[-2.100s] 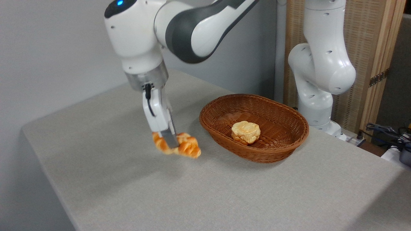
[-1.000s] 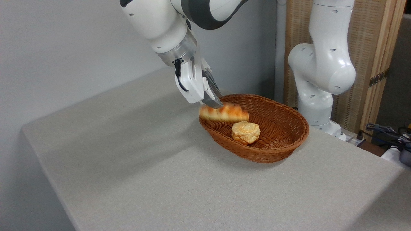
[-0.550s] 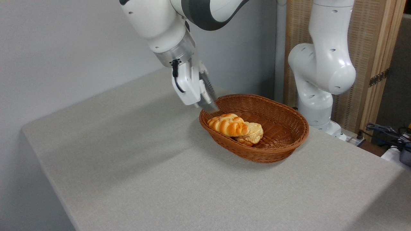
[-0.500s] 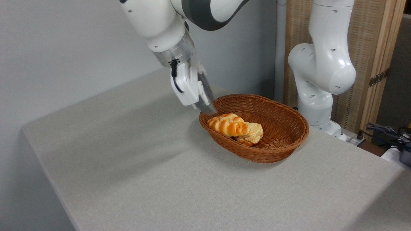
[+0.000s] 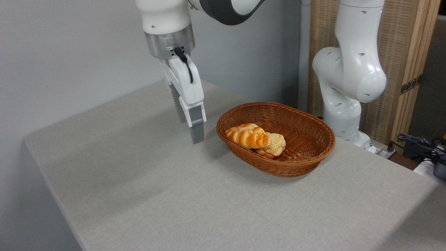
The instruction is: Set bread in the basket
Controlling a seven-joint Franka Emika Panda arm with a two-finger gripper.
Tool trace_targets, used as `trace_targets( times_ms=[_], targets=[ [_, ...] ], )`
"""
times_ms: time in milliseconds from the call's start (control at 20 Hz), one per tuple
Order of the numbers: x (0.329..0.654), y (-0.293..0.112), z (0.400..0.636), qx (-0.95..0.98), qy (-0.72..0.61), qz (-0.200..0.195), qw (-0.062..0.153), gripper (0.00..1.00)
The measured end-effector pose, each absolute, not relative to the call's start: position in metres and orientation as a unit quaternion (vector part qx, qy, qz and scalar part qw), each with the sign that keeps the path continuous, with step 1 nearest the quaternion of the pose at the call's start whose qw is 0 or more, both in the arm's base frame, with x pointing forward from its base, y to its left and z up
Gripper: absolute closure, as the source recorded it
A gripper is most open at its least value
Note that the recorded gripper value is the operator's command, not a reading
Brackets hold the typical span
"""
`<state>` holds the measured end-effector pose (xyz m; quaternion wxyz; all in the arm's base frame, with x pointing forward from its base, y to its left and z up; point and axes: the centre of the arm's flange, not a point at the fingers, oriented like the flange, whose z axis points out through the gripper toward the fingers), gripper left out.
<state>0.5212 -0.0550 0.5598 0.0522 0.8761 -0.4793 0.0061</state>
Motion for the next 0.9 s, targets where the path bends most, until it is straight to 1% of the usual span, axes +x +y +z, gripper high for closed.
trace_targets(
  times_ms=[50,200,300,600,900],
  targets=[
    [0.522,-0.054,0.562,0.885,-0.462,0.007,0.049,0.0],
    [0.525,-0.05,0.569,0.926,-0.378,0.005,0.026,0.0],
    [0.526,-0.05,0.57,0.938,-0.346,0.004,0.017,0.0],
    [0.528,-0.052,0.571,0.945,-0.326,0.007,0.014,0.0],
    [0.538,-0.053,0.579,0.945,-0.325,0.05,0.004,0.0]
  ],
)
